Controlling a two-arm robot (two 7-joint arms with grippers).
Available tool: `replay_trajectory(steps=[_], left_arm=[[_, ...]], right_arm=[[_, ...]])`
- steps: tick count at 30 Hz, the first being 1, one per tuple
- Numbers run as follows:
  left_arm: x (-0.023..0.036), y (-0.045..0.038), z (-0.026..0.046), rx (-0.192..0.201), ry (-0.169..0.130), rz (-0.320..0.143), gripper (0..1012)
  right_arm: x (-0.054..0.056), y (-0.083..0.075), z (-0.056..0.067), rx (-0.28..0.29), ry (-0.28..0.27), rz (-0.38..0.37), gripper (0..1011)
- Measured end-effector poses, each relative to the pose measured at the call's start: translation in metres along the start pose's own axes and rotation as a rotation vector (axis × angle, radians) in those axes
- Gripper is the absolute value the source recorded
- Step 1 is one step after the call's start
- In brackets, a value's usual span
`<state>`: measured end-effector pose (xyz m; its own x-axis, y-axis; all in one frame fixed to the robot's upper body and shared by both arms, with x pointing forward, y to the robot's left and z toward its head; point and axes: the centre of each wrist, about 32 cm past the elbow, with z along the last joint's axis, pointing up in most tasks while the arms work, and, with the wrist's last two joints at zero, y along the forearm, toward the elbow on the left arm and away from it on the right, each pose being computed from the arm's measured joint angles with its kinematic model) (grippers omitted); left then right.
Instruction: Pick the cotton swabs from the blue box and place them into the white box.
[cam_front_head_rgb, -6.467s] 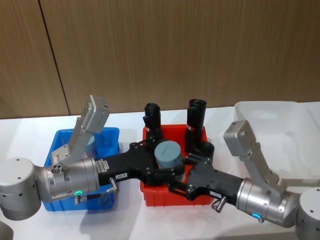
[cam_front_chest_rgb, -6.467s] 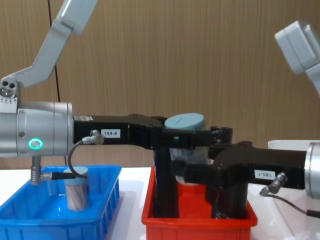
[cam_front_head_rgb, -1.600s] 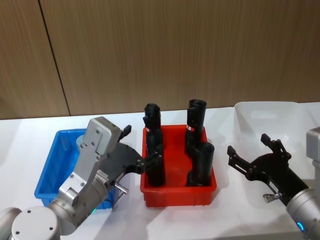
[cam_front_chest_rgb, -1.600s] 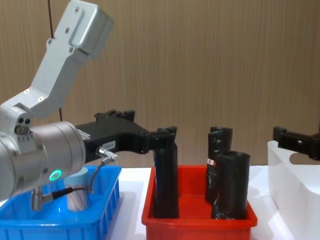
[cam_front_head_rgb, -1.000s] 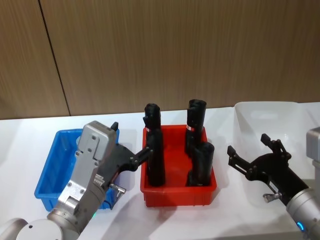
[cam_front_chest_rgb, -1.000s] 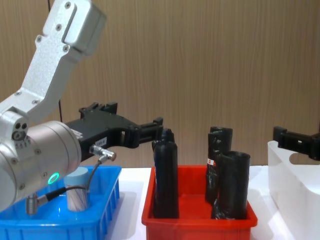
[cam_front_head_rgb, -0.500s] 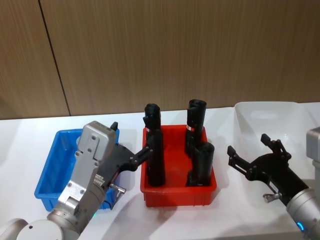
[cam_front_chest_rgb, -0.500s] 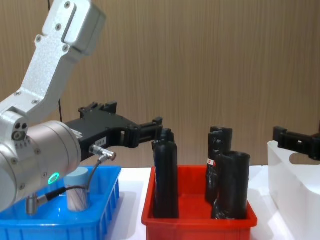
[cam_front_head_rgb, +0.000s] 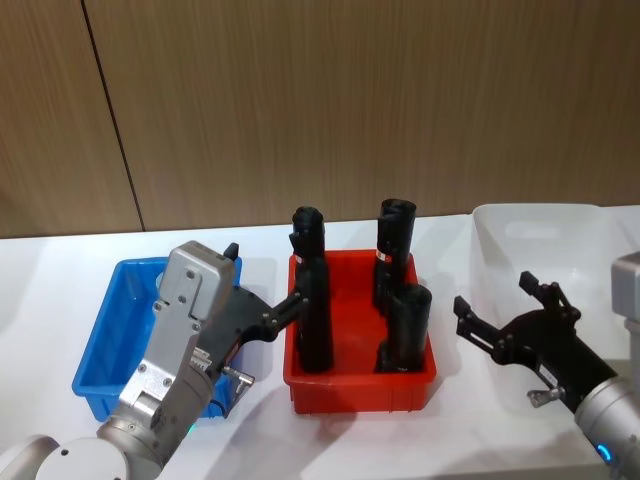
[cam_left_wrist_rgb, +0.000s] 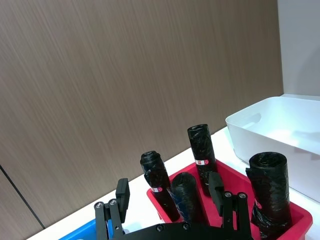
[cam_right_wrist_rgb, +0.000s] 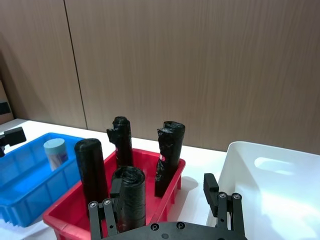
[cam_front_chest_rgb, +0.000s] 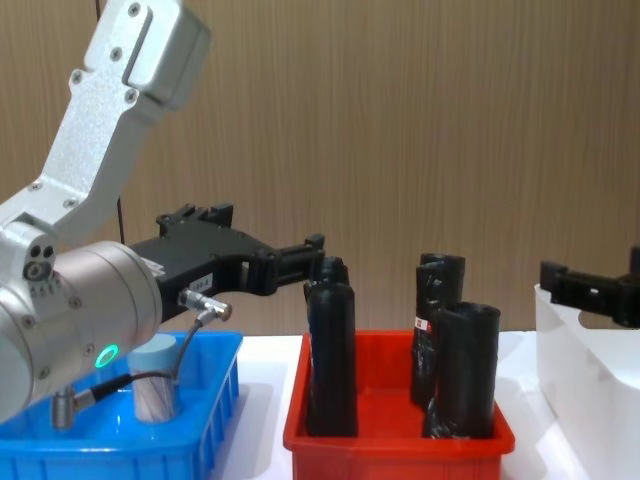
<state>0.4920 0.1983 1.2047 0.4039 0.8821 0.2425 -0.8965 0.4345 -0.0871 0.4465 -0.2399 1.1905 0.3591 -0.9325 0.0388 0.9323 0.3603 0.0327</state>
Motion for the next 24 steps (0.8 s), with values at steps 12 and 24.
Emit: replay_trajectory(steps=[12,24], left_arm=[[0.0000,0.0000,-0.0002,0.001,0.000,0.000,1003],[0.0000,0.0000,-0.0002,0.001,0.000,0.000,1003]], right_arm=[[0.009,0.009,-0.001,-0.066,0.020,0.073,1002],[0.017,0.026,-0.007,-0.121,0.050,0.144,1002]])
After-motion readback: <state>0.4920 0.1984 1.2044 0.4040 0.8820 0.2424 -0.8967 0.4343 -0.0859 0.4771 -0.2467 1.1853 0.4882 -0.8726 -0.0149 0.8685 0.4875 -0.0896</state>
